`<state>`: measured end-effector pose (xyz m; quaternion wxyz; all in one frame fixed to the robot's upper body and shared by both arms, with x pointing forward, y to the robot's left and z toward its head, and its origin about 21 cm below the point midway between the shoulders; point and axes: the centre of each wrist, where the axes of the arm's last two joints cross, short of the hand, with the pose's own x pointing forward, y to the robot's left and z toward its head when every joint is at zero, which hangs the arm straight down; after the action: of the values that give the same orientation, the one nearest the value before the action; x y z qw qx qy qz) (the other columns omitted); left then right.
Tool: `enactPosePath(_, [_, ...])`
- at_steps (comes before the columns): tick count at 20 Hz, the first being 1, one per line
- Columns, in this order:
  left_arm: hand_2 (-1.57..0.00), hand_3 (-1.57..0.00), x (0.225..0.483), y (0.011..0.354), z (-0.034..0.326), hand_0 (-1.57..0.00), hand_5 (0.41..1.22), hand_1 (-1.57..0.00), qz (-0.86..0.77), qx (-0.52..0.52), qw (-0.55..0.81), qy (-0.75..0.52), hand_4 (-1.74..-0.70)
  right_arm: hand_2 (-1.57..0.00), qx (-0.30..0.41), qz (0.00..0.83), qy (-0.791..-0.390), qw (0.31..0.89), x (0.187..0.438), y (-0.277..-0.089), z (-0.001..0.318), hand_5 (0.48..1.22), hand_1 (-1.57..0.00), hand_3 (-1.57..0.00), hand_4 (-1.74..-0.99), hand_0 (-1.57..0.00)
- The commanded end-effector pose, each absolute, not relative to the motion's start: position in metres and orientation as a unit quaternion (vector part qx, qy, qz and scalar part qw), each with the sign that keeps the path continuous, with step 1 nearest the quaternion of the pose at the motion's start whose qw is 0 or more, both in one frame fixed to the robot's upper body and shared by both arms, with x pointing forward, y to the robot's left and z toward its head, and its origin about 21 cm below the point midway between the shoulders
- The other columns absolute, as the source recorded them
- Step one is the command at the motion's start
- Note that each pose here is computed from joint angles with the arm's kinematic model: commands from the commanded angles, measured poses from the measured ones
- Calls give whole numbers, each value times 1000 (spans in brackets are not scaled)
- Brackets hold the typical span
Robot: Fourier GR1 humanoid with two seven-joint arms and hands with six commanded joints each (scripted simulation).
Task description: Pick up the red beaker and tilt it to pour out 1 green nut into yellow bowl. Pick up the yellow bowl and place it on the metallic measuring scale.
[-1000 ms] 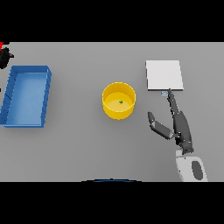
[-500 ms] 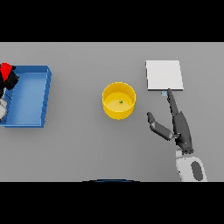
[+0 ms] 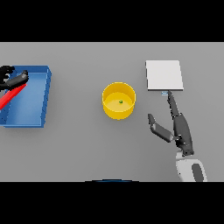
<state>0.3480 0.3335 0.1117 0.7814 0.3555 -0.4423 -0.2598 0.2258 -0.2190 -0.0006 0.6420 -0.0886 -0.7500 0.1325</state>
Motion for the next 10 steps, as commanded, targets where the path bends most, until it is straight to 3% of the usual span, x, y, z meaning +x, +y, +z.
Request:
enactPosePath(1, [-251, -236, 346, 337, 110, -305, 688, -247, -261, 348, 785, -442, -831, 1, -86, 135, -749, 642, 223, -219, -3, 666, 1, 1, -1189, 1])
enactPosePath(5, [-102, -96, 350, 333, 109, -124, 674, -100, -254, 348, 777, -460, -791, 1, -94, 136, -743, 648, 226, -212, 1, 660, 1, 1, -1193, 1])
enactPosePath(10, [-33, -31, 357, 333, 114, -40, 674, -32, -240, 343, 763, -493, -781, 1, -105, 178, -739, 641, 235, -214, 8, 677, 1, 1, -1175, 1])
